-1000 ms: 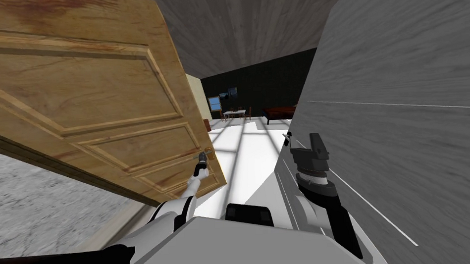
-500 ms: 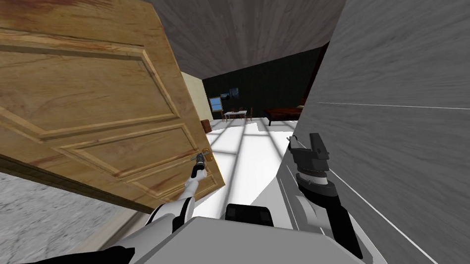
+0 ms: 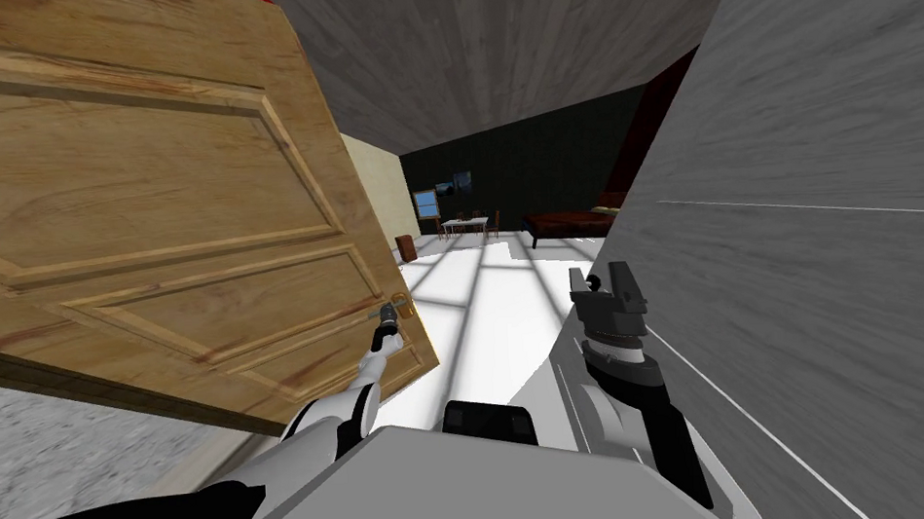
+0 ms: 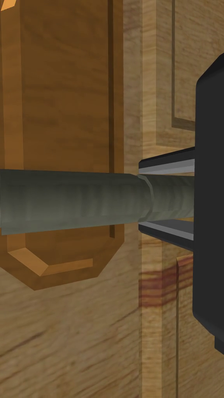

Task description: Push the door open

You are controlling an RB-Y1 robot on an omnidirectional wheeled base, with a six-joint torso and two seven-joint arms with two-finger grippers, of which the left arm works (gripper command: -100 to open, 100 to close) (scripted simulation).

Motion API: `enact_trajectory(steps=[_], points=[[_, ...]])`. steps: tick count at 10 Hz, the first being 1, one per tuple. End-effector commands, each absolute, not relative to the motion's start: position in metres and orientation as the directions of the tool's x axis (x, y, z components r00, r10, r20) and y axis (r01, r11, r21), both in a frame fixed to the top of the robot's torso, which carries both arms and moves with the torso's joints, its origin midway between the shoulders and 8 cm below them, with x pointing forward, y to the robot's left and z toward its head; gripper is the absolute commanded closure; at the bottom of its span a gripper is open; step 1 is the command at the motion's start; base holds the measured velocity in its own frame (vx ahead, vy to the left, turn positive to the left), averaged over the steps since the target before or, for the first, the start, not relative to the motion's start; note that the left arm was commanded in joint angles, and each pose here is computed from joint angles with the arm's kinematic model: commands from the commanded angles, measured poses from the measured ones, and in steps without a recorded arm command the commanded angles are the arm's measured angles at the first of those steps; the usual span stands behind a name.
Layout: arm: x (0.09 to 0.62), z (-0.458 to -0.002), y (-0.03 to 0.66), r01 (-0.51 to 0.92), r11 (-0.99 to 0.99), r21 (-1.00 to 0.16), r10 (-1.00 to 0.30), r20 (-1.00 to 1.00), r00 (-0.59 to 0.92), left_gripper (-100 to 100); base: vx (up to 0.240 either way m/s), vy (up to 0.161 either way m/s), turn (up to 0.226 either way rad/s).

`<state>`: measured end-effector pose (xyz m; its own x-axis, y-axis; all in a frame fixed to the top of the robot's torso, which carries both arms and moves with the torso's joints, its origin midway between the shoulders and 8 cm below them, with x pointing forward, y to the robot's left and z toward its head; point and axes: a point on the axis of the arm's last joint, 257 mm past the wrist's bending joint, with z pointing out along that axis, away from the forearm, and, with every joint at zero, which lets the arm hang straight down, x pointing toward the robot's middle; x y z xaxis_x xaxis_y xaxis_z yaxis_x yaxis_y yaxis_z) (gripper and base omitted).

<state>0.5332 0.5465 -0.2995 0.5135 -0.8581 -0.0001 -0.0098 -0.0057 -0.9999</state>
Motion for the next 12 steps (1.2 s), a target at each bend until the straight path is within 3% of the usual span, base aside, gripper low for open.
enact_trajectory(steps=[1, 7, 12], points=[[0.53, -0.294, 0.553, -0.002, -0.001, -1.0, -0.851, 0.0, 0.525, 100, 0.127, -0.015, 0.053], [0.514, -0.298, 0.576, -0.008, -0.005, -1.0, -0.822, 0.0, 0.57, 100, 0.125, -0.015, 0.037], [0.493, -0.296, 0.608, -0.004, -0.003, -1.0, -0.778, -0.001, 0.628, 100, 0.202, 0.003, 0.05]])
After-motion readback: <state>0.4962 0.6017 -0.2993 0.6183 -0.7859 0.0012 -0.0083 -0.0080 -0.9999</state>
